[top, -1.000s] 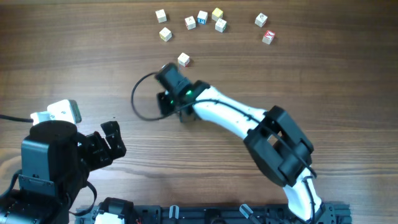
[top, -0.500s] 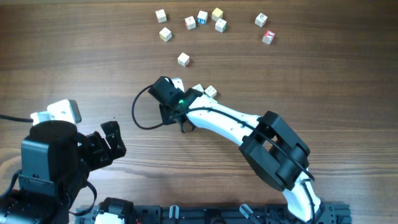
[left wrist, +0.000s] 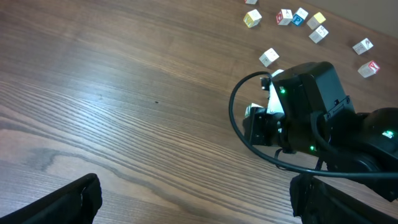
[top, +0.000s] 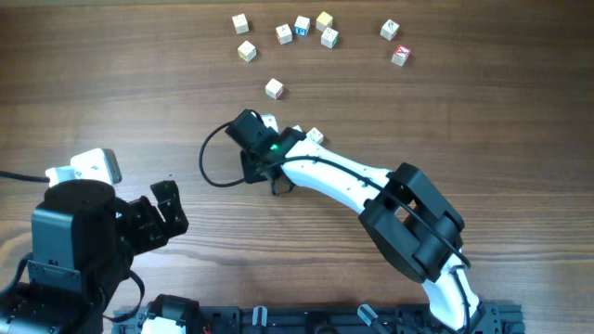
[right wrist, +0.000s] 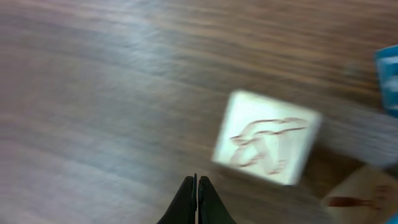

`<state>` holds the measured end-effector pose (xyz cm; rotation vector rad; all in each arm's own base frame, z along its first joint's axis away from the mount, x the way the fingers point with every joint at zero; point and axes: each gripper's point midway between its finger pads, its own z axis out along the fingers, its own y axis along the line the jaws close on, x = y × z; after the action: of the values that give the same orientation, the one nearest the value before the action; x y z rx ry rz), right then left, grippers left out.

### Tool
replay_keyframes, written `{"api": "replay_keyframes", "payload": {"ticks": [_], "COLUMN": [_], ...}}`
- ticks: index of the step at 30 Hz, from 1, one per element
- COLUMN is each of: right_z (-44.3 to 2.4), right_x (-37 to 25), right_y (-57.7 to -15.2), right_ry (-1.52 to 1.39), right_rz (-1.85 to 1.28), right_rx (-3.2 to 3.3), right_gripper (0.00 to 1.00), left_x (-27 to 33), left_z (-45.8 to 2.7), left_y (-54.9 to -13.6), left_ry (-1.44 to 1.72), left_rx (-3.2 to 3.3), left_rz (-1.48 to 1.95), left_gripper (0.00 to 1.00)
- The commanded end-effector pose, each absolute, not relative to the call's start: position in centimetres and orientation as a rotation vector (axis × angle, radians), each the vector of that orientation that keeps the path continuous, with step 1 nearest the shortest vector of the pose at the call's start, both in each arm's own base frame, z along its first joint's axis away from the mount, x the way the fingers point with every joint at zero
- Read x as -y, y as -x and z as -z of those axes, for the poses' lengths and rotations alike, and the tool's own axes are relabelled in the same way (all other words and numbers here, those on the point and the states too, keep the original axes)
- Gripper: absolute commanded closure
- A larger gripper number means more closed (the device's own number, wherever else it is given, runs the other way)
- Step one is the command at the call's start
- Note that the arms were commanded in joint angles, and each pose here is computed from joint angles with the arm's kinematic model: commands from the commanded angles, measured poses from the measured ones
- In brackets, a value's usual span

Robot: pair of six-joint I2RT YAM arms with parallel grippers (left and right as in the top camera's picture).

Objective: Form a circle

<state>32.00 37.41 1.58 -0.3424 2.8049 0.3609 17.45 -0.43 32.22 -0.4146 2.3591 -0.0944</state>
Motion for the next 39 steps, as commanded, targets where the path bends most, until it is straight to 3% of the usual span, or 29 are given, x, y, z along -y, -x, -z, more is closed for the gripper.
{"api": "replay_keyframes", "payload": {"ticks": [1, 6, 17, 39], "right_z": [-3.6, -5.2, -3.5, -0.3], "right_x": [-40.4, -42.1, -39.9, -37.5], "right_y": [-30.6, -33.5, -37.3, -36.2], "right_ry": [0.482, 0.491, 0.384, 0.304], "right_rz": [-0.547, -0.597, -0.563, -0.452], "right_rx": [-2.752, -2.588, -2.580, -2.719], "right_gripper": [0.95, 0.96, 0.96, 0.95], "left_x": [0.1, 0.1, 0.1, 0.1], "left_z": [-32.3, -32.3, -32.3, -32.3], "left_y": [-17.5, -17.5, -17.5, -17.5], "left_ry": [0.435, 0.435, 0.435, 0.434], "left_rx": [-2.349, -2.349, -2.349, -2.349], "left_rz": [0.080, 0.080, 0.080, 0.080], "left_gripper": [0.00, 0.00, 0.00, 0.00]}}
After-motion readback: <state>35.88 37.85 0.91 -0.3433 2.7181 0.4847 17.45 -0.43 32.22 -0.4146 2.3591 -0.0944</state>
